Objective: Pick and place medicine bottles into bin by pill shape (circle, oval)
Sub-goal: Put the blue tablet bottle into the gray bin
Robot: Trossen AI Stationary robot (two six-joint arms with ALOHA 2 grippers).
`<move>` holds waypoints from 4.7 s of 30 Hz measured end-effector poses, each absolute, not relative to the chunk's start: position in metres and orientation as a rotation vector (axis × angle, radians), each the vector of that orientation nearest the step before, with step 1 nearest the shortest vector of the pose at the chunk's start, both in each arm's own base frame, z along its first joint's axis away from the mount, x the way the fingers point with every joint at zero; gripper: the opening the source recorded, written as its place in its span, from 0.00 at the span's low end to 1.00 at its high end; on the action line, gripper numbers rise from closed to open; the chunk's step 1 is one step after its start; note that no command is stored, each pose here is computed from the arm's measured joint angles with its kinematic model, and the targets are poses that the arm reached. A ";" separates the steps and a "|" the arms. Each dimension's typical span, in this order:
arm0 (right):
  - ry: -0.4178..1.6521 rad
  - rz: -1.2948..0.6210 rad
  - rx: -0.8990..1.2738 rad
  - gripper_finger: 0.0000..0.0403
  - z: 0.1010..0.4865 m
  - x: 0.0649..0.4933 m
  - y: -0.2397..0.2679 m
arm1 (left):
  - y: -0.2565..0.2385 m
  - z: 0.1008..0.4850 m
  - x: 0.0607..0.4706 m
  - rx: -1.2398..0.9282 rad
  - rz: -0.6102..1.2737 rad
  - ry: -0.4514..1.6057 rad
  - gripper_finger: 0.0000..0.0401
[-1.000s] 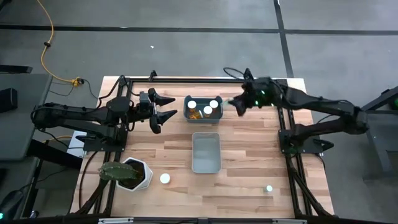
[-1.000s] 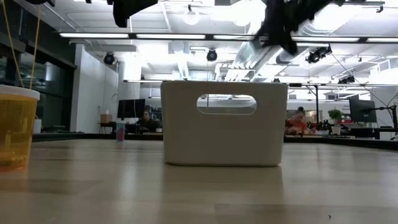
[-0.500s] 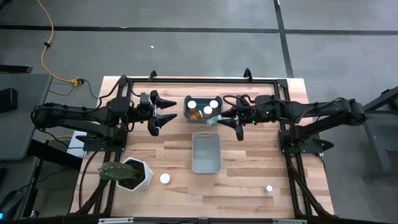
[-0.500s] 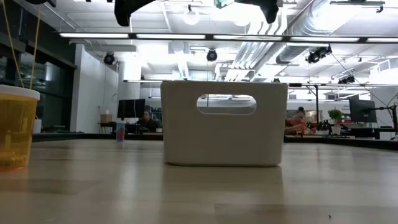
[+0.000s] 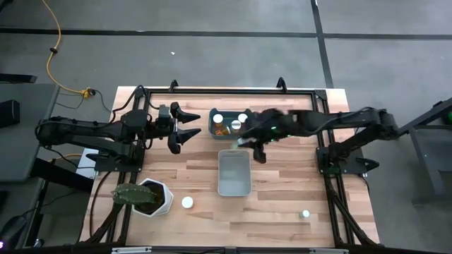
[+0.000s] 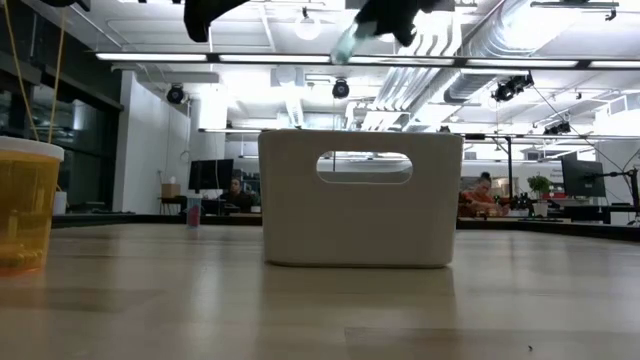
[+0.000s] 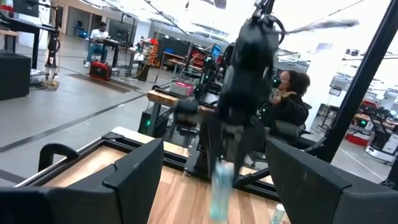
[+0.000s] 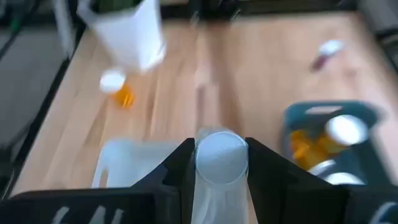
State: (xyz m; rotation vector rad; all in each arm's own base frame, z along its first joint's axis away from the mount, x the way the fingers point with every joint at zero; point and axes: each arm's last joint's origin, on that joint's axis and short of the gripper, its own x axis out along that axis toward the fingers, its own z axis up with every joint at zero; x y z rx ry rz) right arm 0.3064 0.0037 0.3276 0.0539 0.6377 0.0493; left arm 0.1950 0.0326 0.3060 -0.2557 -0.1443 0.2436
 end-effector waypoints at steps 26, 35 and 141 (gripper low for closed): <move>1.202 0.110 -0.117 0.28 0.191 0.362 0.024 | 0.033 0.306 0.195 -0.221 0.253 -0.136 0.67; 1.202 0.105 -0.110 0.29 0.190 0.362 0.024 | 0.033 0.306 0.195 -0.203 0.255 -0.134 0.67; 1.461 -0.841 1.147 0.59 0.238 0.164 0.183 | 0.033 0.303 0.195 -0.203 0.259 -0.108 0.67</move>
